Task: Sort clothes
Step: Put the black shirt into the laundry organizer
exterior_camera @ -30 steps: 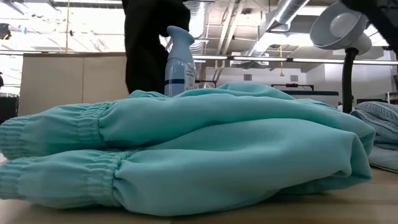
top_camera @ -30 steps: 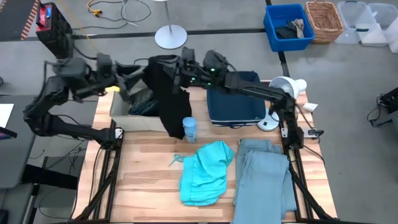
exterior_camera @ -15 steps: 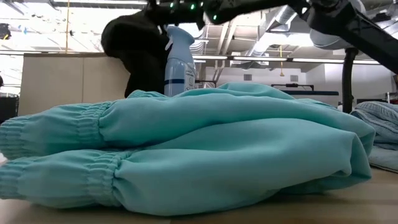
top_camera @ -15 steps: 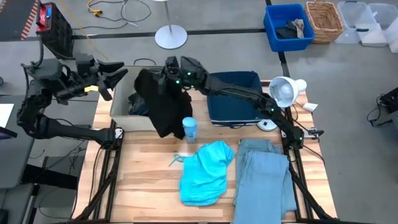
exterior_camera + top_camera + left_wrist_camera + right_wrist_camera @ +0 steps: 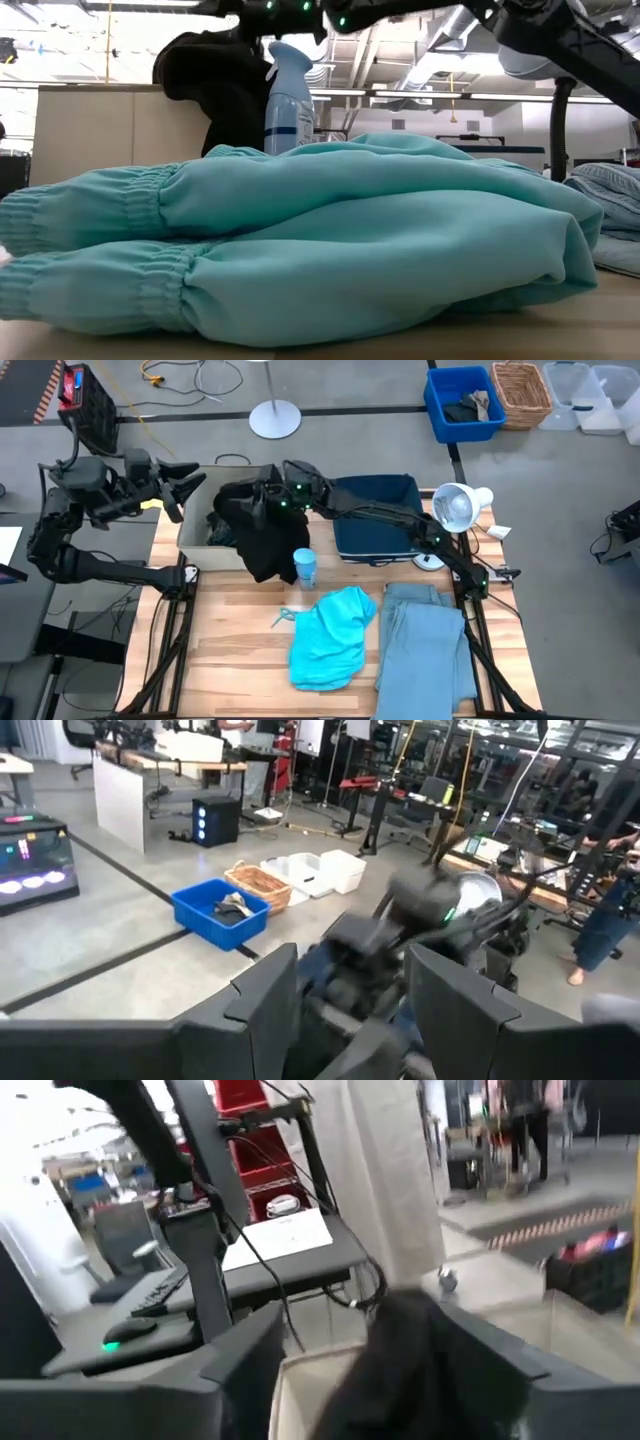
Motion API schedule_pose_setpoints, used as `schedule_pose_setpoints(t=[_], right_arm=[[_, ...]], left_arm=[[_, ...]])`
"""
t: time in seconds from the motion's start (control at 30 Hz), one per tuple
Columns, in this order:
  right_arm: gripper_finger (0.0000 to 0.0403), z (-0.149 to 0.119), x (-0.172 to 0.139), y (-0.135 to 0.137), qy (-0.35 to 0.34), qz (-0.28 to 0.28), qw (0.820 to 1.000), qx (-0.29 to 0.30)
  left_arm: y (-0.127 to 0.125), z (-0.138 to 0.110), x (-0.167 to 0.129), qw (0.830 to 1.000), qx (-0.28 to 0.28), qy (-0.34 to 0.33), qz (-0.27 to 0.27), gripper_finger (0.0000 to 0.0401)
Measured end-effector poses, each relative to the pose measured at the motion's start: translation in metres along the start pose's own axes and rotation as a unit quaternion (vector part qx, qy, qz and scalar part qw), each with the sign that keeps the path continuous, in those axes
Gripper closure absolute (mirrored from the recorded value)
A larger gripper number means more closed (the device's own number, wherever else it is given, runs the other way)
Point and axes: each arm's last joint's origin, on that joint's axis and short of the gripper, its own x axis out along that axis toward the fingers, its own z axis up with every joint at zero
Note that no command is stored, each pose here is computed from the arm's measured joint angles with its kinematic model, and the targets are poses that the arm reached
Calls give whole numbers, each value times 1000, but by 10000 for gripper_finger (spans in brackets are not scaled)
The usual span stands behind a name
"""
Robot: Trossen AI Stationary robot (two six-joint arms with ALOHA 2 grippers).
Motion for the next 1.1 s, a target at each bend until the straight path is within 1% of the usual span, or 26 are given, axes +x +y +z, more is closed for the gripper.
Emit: schedule_pose_setpoints(t=[0.1,0.2,0.27,0.37,0.47,0.53,0.63,0.73,0.8,0.9,1.03,1.1], right_arm=[[122,14,-7,12,-1,-7,998,-61],[122,28,-15,28,-6,-24,994,-103],[122,38,-22,38,2,-41,993,-112],[122,44,-36,49,62,-85,990,-90],[122,32,-42,56,133,-127,979,-83],[122,22,-43,62,168,-139,973,-71],[122,12,-46,74,209,-147,966,-39],[122,1,-47,84,235,-182,954,-42],[122,-3,-47,85,246,-188,950,-45],[122,-6,-49,84,263,-193,944,-46],[122,-25,-48,68,290,-216,932,-24],[122,-34,-46,60,292,-221,930,-17]], left_arm=[[0,-2,0,1000,-8,9,2,221],[1,-4,0,1000,-9,19,4,221],[1,-4,0,1000,0,21,5,221],[1,-4,0,1000,0,20,4,221],[2,-5,-3,1000,7,23,-3,221],[2,-5,-3,1000,9,23,-4,221],[2,-5,-4,1000,14,23,-4,221],[3,-5,-5,999,23,21,-4,221],[3,-5,-5,1000,21,21,-4,221],[3,-4,-5,1000,19,20,-4,221],[3,-5,-4,1000,20,21,-4,221],[3,-5,-4,1000,18,21,-3,221]])
